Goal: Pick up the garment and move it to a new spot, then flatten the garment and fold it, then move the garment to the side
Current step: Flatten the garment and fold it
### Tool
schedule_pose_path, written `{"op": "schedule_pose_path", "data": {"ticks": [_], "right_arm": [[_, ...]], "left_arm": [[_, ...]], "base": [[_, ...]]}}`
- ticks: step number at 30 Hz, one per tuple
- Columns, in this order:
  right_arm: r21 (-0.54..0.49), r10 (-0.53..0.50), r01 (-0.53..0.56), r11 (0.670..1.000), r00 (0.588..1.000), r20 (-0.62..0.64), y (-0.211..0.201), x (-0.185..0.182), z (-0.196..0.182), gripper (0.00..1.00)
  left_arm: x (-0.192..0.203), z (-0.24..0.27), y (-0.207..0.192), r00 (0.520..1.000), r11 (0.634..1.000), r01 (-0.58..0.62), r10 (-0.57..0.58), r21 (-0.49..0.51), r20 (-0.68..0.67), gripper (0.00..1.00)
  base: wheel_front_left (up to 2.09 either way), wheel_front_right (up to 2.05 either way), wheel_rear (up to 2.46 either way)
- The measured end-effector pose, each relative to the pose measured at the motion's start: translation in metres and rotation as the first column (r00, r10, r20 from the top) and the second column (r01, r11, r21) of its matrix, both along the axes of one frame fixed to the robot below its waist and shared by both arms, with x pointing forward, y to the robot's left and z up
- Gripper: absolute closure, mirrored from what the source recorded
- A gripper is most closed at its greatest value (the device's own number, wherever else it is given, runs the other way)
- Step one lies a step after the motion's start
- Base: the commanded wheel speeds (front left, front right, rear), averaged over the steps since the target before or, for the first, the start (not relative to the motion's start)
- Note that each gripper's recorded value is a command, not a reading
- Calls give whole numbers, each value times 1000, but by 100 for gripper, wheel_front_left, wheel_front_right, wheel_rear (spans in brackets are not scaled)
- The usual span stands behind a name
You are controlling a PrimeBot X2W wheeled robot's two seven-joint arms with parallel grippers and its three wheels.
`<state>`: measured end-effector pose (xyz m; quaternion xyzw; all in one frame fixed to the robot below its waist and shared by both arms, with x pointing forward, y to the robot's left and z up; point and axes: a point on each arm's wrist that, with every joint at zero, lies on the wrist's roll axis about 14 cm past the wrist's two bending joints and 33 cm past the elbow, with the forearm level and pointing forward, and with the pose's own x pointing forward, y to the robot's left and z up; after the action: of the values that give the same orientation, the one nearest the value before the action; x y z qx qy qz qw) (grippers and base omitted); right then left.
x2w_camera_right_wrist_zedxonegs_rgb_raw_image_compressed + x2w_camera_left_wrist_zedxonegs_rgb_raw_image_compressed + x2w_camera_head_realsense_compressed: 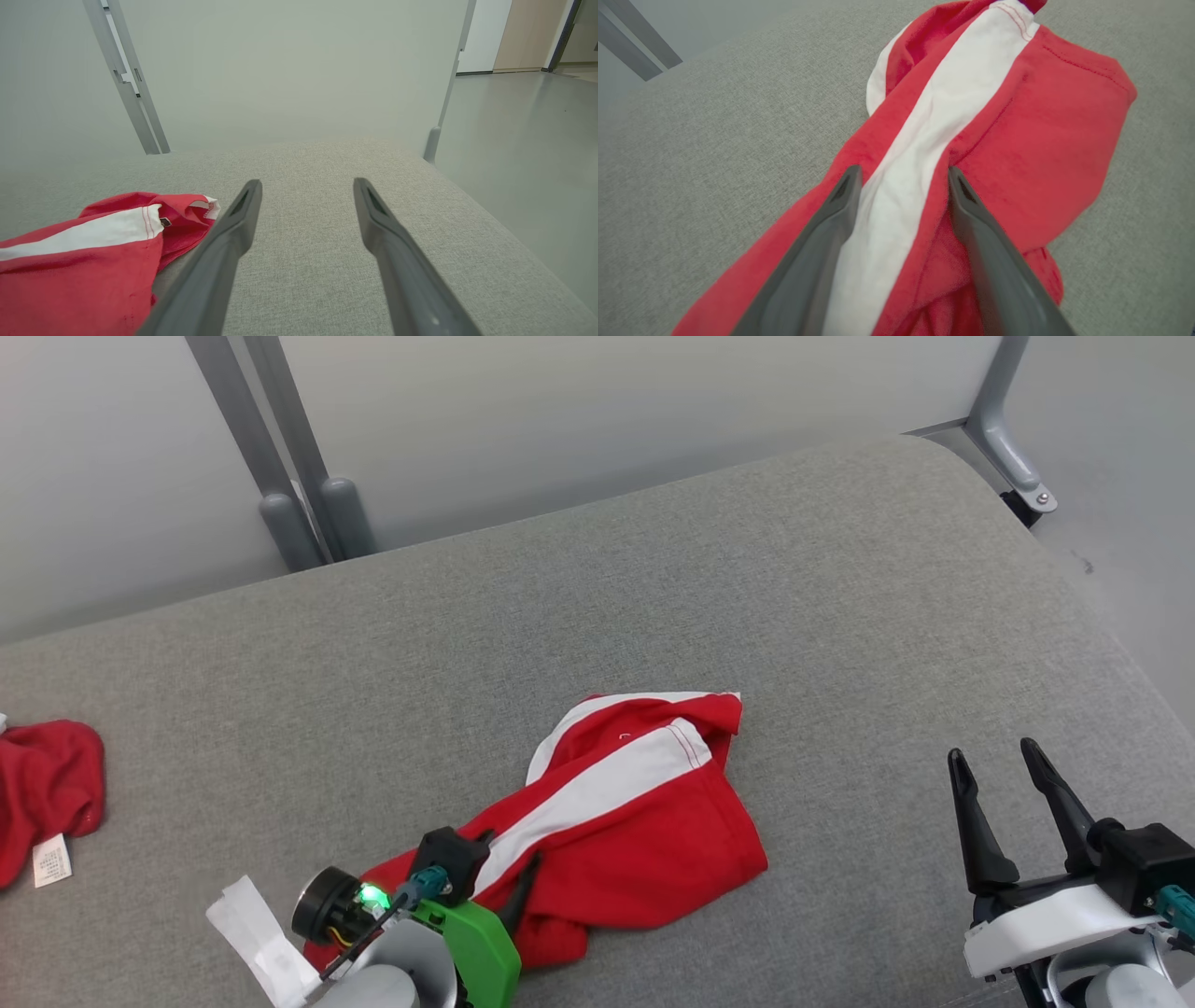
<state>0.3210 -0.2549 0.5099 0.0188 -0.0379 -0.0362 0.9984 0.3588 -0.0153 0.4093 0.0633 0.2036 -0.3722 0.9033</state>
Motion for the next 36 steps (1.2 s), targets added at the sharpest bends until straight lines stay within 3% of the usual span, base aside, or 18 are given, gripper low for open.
{"op": "schedule_pose_path", "data": {"ticks": [1, 8, 15, 28, 33, 36], "right_arm": [[1, -3, 3, 1000, 1000, -1, -1, -1, 0, 0], [0, -11, 11, 1000, 1000, -1, -3, -2, 0, 0], [-7, -6, 6, 1000, 1000, -6, -3, 0, -1, 0], [-23, 0, 0, 1000, 1000, -8, -7, 7, 1, 0], [-25, -3, 2, 1000, 1000, -11, -8, 8, 0, 0], [-24, -3, 2, 1000, 1000, -9, -8, 8, 1, 0]], "left_arm": [[1, -2, 1, 1000, 1000, 0, 0, 3, -8, 100], [13, 4, 3, 1000, 1000, -17, 17, -12, -1, 100], [73, 64, 16, 972, 987, -125, 142, -95, 189, 100], [165, 187, 38, 807, 942, -230, 326, -246, 492, 100], [182, 236, 37, 724, 925, -231, 370, -301, 582, 100], [183, 242, 30, 711, 927, -218, 364, -304, 601, 100]], "base": [[0, 0, 0], [0, 0, 0], [0, 0, 0], [0, 0, 0], [0, 0, 0], [0, 0, 0]]}}
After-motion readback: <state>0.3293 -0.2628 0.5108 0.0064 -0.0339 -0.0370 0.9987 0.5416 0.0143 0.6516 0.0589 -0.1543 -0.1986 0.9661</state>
